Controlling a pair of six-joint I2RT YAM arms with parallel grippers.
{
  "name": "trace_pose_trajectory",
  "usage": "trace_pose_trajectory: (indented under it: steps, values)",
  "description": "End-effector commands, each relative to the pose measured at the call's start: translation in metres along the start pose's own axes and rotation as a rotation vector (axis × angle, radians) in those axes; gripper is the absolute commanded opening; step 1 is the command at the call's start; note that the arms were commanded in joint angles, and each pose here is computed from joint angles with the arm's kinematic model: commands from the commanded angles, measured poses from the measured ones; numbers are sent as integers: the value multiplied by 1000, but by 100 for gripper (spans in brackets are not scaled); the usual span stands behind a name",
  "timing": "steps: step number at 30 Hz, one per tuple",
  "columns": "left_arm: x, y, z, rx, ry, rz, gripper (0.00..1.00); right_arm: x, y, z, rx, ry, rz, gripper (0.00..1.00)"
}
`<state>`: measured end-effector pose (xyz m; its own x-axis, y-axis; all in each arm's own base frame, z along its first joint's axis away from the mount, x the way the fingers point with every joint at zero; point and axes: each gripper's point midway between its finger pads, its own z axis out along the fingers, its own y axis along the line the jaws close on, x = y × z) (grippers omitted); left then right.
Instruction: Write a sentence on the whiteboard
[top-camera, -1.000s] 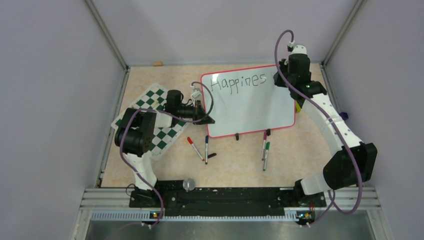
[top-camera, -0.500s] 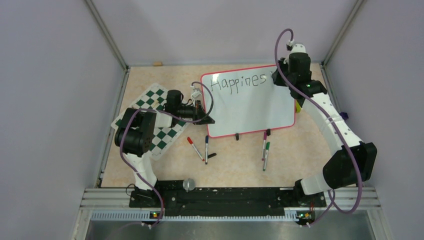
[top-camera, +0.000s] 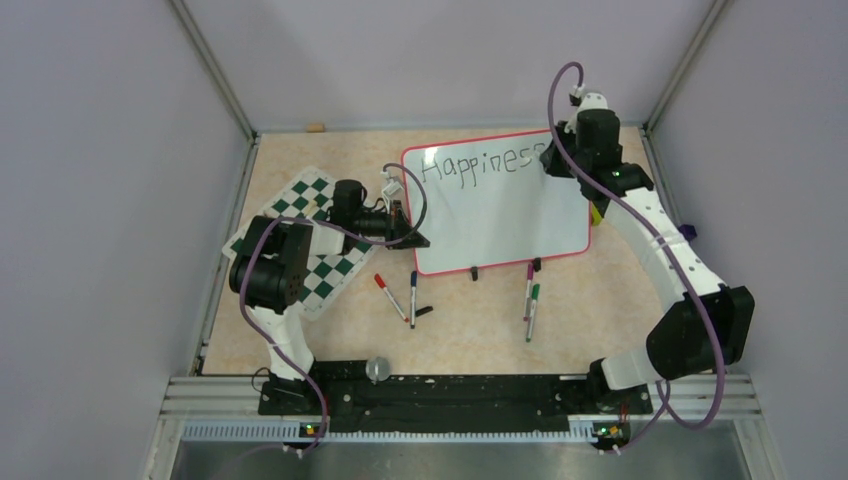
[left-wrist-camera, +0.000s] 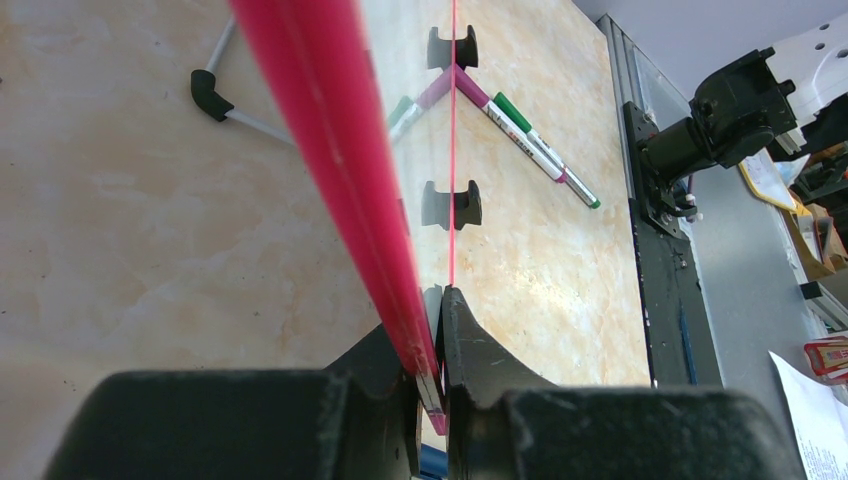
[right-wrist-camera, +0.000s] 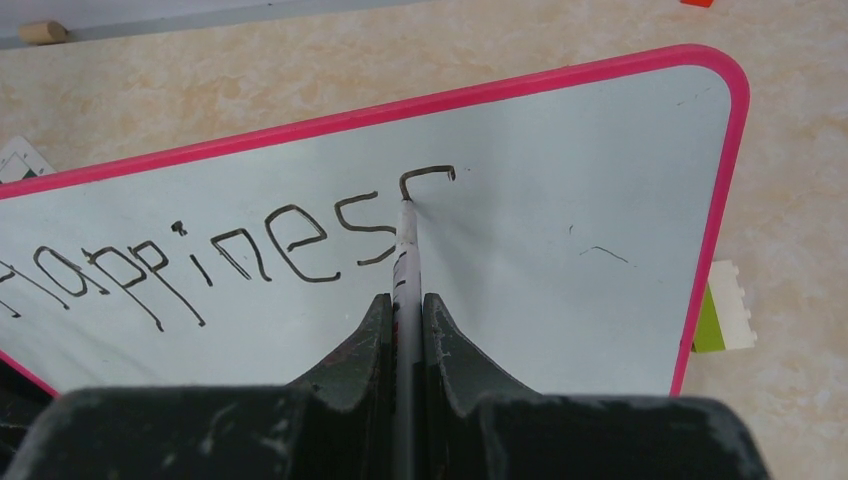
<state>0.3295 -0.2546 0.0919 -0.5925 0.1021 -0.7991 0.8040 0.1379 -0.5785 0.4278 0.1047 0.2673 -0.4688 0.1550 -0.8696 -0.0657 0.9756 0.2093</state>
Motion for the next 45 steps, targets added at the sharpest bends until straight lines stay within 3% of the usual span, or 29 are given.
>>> trace_pose_trajectory:
  steps: [1, 18, 31, 45]
  values:
    - [28, -4, 5, 28, 43, 16, 0, 1, -6, -7, 13, -5, -3, 0]
    - [29, -2, 5, 27, 44, 13, 0, 2, -30, -9, 146, -3, -1, 0]
    - [29, -1, 6, 27, 44, 13, 0, 9, -9, -16, 16, 26, -18, 0]
    - [29, -2, 6, 35, 41, 2, 0, -16, 24, -73, -174, -120, 57, 0]
